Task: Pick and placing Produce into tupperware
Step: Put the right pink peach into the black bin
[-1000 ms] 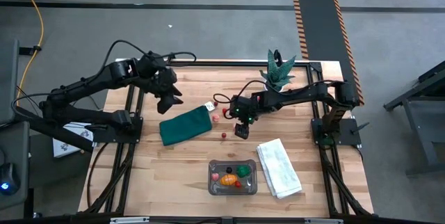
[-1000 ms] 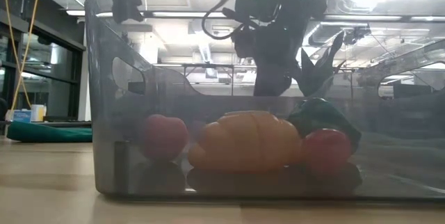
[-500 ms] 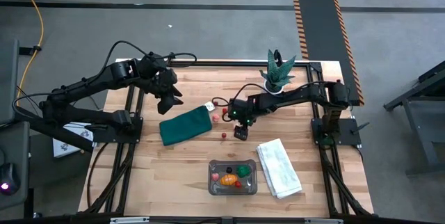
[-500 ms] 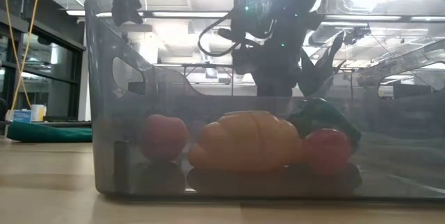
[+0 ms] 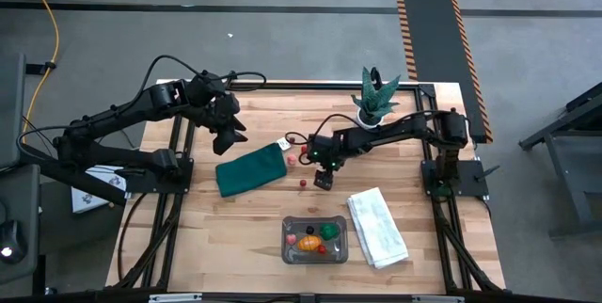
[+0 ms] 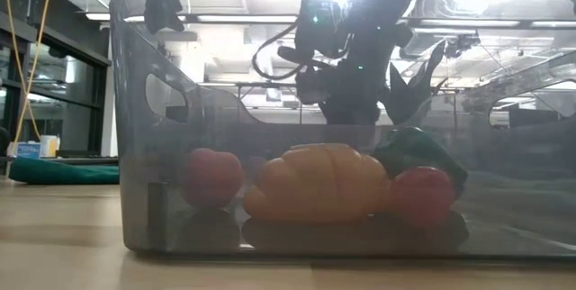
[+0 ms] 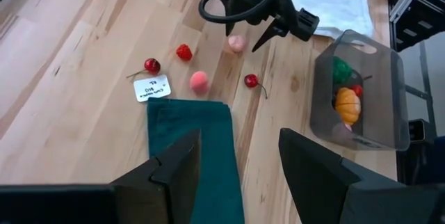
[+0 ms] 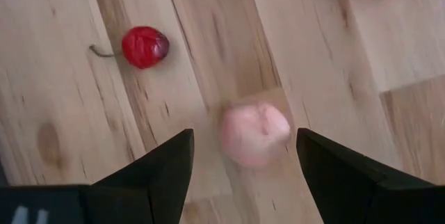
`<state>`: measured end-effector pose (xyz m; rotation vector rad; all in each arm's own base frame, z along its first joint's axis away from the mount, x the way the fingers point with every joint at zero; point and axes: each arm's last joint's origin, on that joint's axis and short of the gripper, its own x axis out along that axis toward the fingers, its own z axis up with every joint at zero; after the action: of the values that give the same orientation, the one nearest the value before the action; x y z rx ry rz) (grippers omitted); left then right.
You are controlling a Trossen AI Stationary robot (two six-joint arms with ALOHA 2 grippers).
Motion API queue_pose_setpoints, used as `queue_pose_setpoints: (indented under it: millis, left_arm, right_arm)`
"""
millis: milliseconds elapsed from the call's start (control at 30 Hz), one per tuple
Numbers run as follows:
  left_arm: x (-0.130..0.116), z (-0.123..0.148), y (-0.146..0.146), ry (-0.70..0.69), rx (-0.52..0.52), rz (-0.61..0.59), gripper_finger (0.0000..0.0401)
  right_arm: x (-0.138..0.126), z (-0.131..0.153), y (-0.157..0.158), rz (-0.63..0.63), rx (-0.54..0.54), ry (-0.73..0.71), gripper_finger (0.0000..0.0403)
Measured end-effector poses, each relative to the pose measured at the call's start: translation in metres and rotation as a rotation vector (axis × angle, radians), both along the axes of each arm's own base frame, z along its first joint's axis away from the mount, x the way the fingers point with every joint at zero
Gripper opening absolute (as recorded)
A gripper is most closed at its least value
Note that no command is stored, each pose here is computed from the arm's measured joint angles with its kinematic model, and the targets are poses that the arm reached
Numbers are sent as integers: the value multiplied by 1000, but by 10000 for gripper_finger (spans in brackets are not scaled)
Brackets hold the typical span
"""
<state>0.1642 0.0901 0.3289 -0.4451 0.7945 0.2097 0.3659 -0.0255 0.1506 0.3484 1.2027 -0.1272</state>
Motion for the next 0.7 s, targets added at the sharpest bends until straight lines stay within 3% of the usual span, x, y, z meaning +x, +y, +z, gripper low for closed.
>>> queue_pose_setpoints:
  millis: [533,700]
  left_arm:
    - [0,0,0,1,0,0,181]
    - [0,0,0,1,0,0,181]
  right_arm:
    - [2,-5,0,-5,3,-1,244]
    - [2,-5,0,-5,3,-1,219]
